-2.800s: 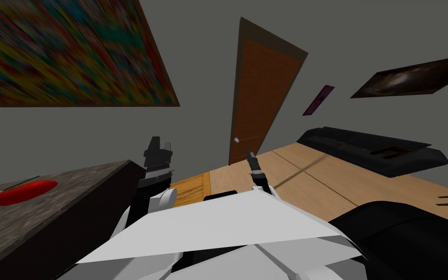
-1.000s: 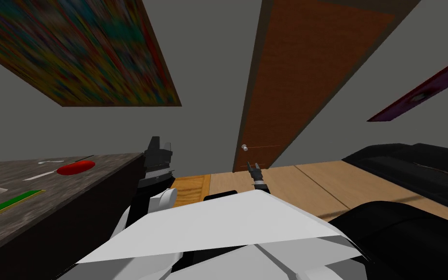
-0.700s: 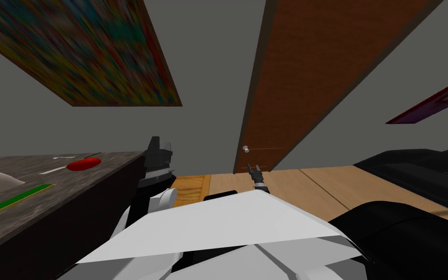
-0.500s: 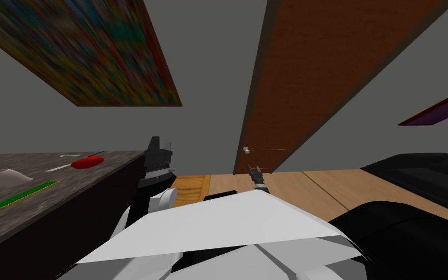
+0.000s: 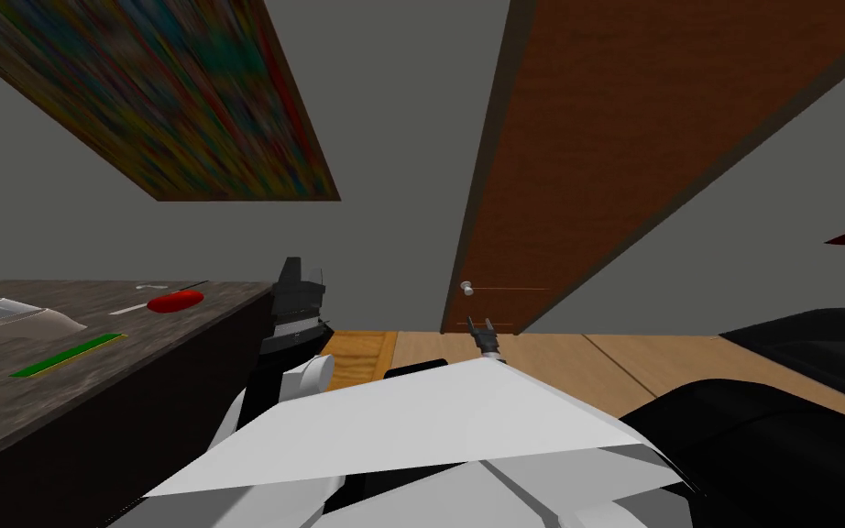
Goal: Pull the door open
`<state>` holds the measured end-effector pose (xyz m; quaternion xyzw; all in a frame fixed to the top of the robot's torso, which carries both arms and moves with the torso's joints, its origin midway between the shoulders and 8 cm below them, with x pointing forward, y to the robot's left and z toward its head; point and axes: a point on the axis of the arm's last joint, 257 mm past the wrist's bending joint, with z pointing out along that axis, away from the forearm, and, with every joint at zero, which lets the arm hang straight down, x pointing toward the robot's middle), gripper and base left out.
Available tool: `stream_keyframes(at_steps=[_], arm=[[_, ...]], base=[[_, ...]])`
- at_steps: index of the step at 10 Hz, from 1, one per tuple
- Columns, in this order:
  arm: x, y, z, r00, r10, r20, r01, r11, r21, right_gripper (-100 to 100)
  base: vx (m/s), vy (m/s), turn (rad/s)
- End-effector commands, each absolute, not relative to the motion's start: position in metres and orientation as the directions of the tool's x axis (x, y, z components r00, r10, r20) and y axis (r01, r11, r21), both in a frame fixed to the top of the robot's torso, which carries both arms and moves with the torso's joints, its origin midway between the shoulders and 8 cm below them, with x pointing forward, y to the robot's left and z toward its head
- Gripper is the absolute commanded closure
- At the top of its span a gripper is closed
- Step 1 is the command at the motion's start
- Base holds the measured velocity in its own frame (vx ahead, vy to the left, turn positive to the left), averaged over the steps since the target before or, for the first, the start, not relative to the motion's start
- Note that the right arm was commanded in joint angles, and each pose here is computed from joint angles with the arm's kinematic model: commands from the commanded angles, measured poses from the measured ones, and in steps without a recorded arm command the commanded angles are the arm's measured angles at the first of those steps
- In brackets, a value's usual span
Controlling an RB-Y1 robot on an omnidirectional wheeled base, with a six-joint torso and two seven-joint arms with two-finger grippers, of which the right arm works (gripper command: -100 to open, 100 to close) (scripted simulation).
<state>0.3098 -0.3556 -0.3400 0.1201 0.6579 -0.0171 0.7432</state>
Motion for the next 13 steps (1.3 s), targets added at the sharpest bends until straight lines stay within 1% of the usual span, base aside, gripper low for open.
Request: stream_keyframes(at_steps=[1, 9, 10, 12, 13], arm=[[0.304, -0.356, -0.348, 0.115, 0.109, -0.987, 0.197, 0.972, 0.131, -100], [0.276, -0.357, -0.39, 0.004, 0.003, -1.0, 0.259, 0.966, 0.004, -100], [0.278, -0.357, -0.387, 0.013, 0.013, -1.0, 0.255, 0.967, 0.016, -100], [0.278, -0.395, -0.39, 0.003, -0.007, -1.0, 0.308, 0.951, -0.006, -100], [0.278, -0.405, -0.39, 0.002, -0.009, -1.0, 0.325, 0.946, -0.008, -100]], base=[[0.057, -0.093, 0.093], [0.072, -0.099, 0.105], [0.039, -0.055, 0.025], [0.035, 0.007, 0.312], [0.046, 0.009, 0.202]])
